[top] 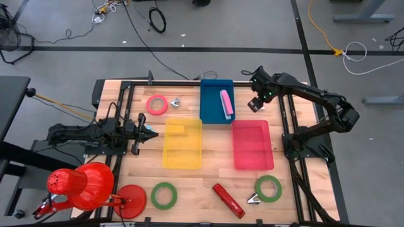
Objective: Pick and place Stapler, Stapler remover, tape
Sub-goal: Put the purple staple remover into the red bin
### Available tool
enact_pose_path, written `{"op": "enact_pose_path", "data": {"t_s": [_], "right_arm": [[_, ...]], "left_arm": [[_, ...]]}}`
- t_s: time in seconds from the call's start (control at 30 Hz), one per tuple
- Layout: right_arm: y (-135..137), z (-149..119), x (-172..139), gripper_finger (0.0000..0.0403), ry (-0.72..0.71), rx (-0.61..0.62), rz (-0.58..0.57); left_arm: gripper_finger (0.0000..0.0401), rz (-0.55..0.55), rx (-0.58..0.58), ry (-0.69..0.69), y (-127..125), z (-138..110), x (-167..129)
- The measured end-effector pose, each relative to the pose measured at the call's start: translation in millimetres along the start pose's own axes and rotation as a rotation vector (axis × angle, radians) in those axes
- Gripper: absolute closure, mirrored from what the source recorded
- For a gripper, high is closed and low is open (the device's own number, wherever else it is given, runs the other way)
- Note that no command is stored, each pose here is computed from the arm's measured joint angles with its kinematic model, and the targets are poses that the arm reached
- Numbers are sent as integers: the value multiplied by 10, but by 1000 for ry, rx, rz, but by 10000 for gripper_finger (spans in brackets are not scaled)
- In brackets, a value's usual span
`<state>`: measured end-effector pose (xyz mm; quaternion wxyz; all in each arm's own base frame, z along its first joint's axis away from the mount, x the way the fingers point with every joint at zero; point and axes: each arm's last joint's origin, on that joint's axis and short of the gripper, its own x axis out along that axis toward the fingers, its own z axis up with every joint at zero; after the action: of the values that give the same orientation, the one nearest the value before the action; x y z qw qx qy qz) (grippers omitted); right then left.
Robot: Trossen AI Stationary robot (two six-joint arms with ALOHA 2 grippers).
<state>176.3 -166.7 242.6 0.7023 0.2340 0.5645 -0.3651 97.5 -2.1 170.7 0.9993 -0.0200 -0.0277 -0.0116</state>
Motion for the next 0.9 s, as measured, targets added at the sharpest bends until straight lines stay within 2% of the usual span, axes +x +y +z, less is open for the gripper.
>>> {"op": "enact_pose_path", "data": {"t_s": [0.13,0.3,0.47,0.77,0.9], "right_arm": [[-23,2,2,181,-4,104,-29],[-21,2,1,181,-2,65,-24],[-20,-32,34,181,23,-80,-24],[75,-225,315,181,146,-386,-10],[118,-240,452,181,208,-460,-3]], "left_arm": [[385,0,0,0,0,0,0],[385,0,0,0,0,0,0],[385,0,0,0,0,-1,0],[385,0,0,0,0,-1,0],[385,0,0,0,0,0,0]]}}
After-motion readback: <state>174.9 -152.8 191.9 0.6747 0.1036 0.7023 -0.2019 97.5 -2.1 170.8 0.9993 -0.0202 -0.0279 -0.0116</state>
